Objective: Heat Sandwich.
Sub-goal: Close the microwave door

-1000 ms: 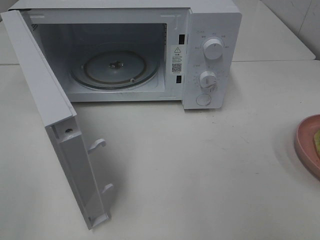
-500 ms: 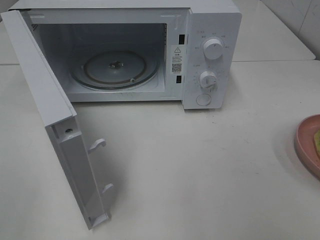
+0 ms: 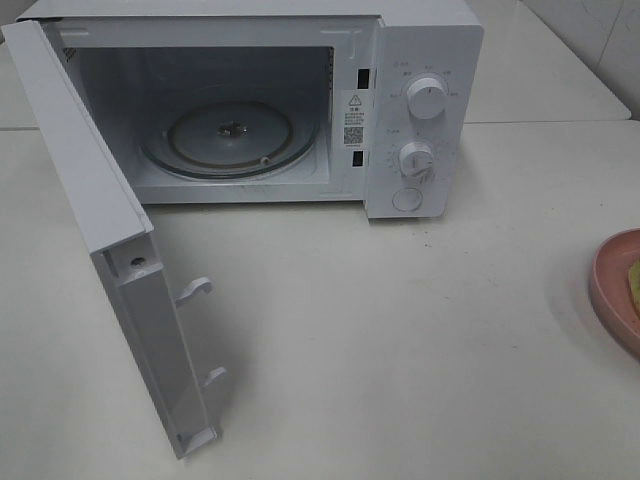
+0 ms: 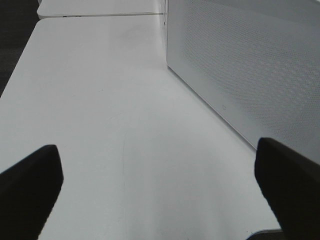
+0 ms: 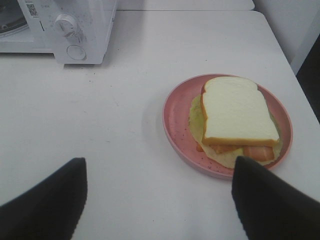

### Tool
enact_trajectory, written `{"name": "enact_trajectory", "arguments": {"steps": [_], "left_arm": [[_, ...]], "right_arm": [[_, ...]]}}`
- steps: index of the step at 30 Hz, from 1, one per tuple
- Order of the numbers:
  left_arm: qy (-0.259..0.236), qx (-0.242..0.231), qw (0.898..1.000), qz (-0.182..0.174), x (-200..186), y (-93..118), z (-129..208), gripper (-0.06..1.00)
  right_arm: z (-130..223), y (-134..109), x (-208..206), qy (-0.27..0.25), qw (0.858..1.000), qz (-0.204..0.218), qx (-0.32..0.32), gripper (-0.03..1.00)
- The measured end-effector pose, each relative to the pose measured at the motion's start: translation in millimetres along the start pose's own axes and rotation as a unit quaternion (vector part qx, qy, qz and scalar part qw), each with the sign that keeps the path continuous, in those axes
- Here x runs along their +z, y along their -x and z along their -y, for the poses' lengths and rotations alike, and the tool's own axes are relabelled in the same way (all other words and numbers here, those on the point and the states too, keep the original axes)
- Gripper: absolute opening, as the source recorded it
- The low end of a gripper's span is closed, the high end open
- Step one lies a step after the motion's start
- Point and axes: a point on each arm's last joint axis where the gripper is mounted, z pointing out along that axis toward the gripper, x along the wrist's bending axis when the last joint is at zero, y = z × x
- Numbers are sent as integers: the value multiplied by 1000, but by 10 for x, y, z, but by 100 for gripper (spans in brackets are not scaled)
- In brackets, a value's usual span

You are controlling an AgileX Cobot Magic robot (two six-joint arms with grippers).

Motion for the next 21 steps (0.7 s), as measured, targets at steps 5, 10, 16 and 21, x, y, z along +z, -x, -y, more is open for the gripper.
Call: {"name": "enact_trajectory", "arguments": {"steps": [5,10,16,21], "left_arm": [[0,0,1000,0,0,0,0,99],[0,0,1000,0,0,0,0,99],[0,0,1000,0,0,0,0,99],[0,0,1000,0,0,0,0,99]], "right_arm": [[0,0,0,0,1000,0,-2,77],[0,0,0,0,1000,0,-3,77],[0,0,0,0,1000,0,-3,77],[0,0,0,0,1000,0,-3,77]]}}
